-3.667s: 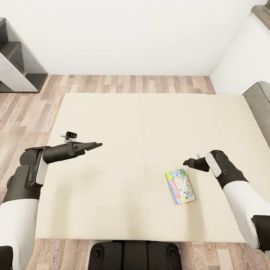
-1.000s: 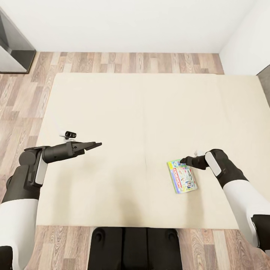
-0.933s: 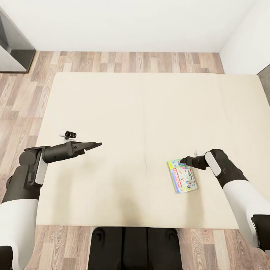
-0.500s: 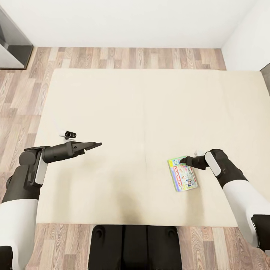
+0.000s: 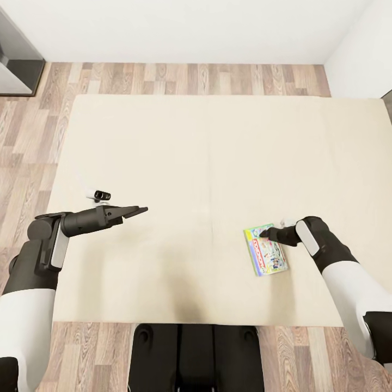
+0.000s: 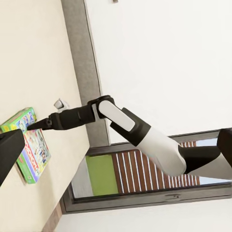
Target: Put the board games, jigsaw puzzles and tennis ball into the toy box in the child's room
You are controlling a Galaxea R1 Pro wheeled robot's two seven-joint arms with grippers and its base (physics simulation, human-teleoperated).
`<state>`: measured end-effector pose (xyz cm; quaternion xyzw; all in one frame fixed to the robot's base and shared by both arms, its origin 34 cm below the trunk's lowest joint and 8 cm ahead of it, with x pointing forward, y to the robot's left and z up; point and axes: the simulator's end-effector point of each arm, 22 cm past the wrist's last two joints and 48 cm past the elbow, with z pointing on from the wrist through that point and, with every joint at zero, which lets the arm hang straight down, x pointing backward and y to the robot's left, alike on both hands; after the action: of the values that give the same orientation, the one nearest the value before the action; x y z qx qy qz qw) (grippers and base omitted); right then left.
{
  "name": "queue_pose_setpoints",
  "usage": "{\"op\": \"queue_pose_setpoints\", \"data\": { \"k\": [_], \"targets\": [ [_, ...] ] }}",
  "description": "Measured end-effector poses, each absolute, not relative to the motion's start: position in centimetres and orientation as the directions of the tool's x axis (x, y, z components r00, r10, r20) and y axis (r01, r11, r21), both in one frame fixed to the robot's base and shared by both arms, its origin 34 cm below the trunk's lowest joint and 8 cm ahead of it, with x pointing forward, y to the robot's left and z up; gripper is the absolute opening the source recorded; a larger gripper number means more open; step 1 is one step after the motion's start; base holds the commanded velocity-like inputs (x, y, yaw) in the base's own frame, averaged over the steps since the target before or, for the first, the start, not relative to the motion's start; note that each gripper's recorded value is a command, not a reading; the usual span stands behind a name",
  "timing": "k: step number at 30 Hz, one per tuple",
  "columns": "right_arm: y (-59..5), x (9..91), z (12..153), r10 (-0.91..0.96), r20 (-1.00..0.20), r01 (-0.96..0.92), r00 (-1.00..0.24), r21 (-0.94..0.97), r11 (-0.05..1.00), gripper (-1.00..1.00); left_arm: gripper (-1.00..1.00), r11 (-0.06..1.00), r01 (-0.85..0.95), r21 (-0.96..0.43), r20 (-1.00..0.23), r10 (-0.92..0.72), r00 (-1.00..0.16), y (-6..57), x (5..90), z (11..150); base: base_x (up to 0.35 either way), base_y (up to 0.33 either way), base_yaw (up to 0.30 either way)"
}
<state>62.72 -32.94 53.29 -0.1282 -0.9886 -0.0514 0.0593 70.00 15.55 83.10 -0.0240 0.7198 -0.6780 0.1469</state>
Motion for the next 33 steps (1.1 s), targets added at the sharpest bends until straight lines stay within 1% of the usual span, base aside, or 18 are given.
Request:
{"op": "queue_pose_setpoints", "data": {
  "k": [9, 16, 33],
  "targets": [
    [-32.6, 62.4, 53.1, 0.214, 0.138, 0.226, -0.967, 0.080, 0.971, 1.00, 1.00, 0.079, 0.163, -0.983, -0.178, -0.234, -0.956, 15.5, 70.0, 83.0, 0.000, 0.000, 0.000],
    [-32.5, 61.6, 52.8, 0.260, 0.143, 0.279, -0.955, 0.137, 0.950, 1.00, 1.00, 0.083, 0.162, -0.983, -0.178, -0.233, -0.956, 15.6, 70.0, 83.0, 0.000, 0.000, 0.000],
    [-30.4, 60.4, 52.5, 0.184, 0.174, 0.215, -0.967, 0.182, 0.959, 1.00, 1.00, 0.083, 0.162, -0.983, -0.178, -0.233, -0.956, 15.6, 69.9, 83.0, 0.000, 0.000, 0.000]
  ]
}}
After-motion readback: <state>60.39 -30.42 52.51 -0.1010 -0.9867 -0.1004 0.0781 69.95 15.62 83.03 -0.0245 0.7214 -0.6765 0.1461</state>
